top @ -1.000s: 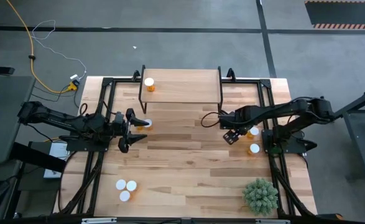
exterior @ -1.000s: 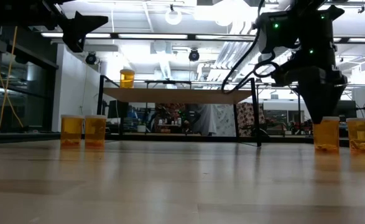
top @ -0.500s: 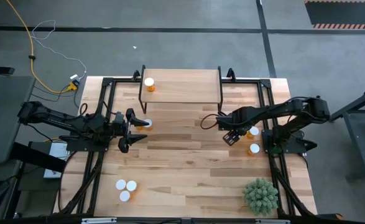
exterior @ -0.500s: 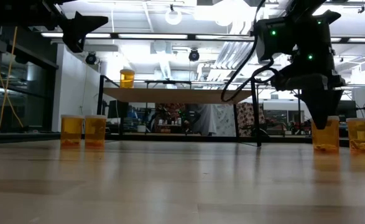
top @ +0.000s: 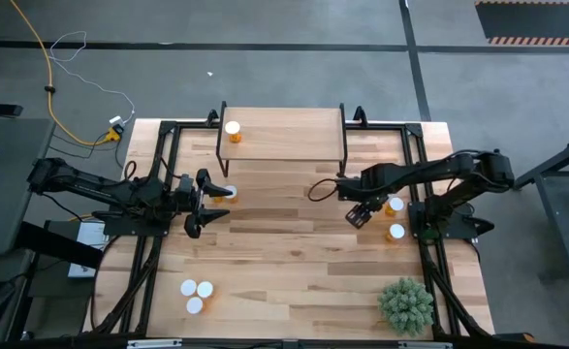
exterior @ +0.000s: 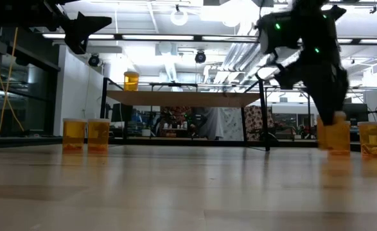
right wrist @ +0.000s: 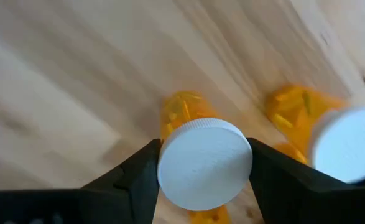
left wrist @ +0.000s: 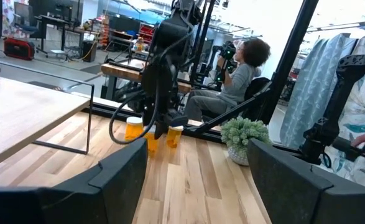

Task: Pick and place medicine bottles onto shelf by color
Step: Put the orange pill bottle on the shelf

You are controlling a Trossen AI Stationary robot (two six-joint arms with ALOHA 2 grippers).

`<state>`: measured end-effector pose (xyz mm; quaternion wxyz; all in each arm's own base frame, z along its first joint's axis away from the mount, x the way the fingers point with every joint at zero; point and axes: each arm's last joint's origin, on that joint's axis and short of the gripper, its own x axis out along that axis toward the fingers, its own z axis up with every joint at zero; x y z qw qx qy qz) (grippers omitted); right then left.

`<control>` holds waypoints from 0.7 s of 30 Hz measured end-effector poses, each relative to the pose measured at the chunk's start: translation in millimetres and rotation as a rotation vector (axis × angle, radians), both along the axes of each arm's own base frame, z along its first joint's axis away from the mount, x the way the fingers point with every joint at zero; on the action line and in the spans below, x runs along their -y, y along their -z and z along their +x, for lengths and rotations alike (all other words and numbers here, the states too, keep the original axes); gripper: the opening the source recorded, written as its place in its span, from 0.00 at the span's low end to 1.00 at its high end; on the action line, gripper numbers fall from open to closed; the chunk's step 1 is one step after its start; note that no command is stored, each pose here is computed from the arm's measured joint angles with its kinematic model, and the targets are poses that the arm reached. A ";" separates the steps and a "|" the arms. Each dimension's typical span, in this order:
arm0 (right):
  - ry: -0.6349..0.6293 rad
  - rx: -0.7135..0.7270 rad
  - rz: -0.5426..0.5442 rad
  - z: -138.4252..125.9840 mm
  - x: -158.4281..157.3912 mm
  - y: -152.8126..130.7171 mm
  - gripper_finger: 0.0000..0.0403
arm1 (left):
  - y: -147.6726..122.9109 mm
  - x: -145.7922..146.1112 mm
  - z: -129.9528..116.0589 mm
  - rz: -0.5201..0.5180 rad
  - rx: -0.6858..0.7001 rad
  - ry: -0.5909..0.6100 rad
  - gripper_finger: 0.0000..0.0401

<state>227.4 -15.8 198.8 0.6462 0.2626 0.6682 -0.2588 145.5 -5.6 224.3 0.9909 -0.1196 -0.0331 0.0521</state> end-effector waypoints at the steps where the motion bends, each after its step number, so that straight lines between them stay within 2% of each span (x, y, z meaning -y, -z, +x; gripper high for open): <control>1: -0.023 0.025 0.012 3.9 -0.2 -5.5 0.50 | 0.0 0.0 0.0 0.000 0.000 0.000 0.66; 5: -0.146 0.197 0.045 26.2 -3.7 -38.7 0.50 | 0.0 0.0 0.0 0.000 0.000 0.000 0.66; 8: -0.221 0.338 0.021 41.6 -6.6 -74.2 0.50 | 0.0 0.0 0.0 0.000 0.000 0.000 0.66; 12: -0.253 0.467 -0.117 51.7 -3.0 -126.4 0.50 | 0.0 0.0 0.0 0.000 0.000 0.000 0.66; 17: -0.232 0.414 -0.321 60.2 18.6 -169.5 0.50 | 0.0 0.0 0.0 0.000 0.000 0.000 0.66; 21: -0.211 0.298 -0.385 73.9 46.1 -179.1 0.50 | -0.1 -0.1 0.0 -0.002 0.001 0.000 0.66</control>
